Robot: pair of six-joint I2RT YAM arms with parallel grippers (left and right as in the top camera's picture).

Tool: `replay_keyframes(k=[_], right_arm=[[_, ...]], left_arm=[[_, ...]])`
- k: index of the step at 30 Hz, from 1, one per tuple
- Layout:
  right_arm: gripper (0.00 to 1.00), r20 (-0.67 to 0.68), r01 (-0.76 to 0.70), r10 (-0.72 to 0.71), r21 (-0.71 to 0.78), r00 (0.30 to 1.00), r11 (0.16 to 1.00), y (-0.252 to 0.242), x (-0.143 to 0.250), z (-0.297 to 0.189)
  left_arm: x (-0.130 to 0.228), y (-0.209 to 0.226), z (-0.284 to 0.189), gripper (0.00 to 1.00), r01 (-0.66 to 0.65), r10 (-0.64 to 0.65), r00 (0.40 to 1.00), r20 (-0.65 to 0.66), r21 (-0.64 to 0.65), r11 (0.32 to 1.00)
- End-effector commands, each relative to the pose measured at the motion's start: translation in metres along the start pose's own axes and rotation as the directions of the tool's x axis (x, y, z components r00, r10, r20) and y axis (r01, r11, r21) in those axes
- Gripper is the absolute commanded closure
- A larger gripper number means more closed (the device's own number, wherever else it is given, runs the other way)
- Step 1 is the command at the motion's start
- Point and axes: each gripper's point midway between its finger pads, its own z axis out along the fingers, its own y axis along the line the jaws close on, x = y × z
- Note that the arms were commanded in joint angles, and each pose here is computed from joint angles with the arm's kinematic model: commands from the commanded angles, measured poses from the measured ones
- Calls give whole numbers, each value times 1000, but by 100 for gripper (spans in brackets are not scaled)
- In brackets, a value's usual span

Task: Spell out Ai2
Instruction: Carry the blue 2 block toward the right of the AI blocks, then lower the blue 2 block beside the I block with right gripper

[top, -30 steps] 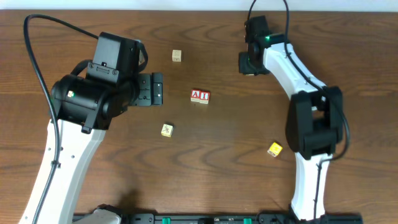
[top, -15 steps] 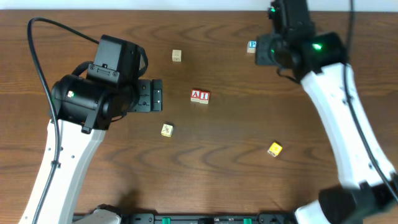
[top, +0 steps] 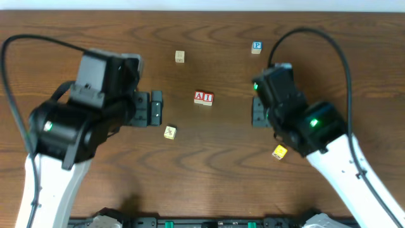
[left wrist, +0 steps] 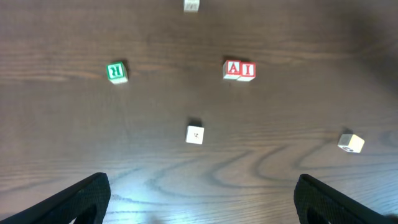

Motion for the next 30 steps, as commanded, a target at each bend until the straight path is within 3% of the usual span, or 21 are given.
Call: replay_keyframes(k=[1, 10, 19, 30], right_arm=[[80, -17, -93, 93, 22, 996, 995, -1, 20, 18], [77, -78, -168, 168, 11, 983, 986, 31, 25, 80], [80, -234, -263, 250, -23, 940, 965, 58, 43, 158], [80, -229, -282, 263, -53, 937, 958, 65, 27, 189]], left_arm=[[-3, -3, -14, 5, -28, 27, 999, 44, 19, 999], [-3, -3, -16, 4, -29, 28, 998, 47, 19, 999], [-4, 3, -16, 5, -27, 28, 998, 56, -15, 1000], [-6, 5, -16, 5, -26, 28, 998, 64, -28, 999]])
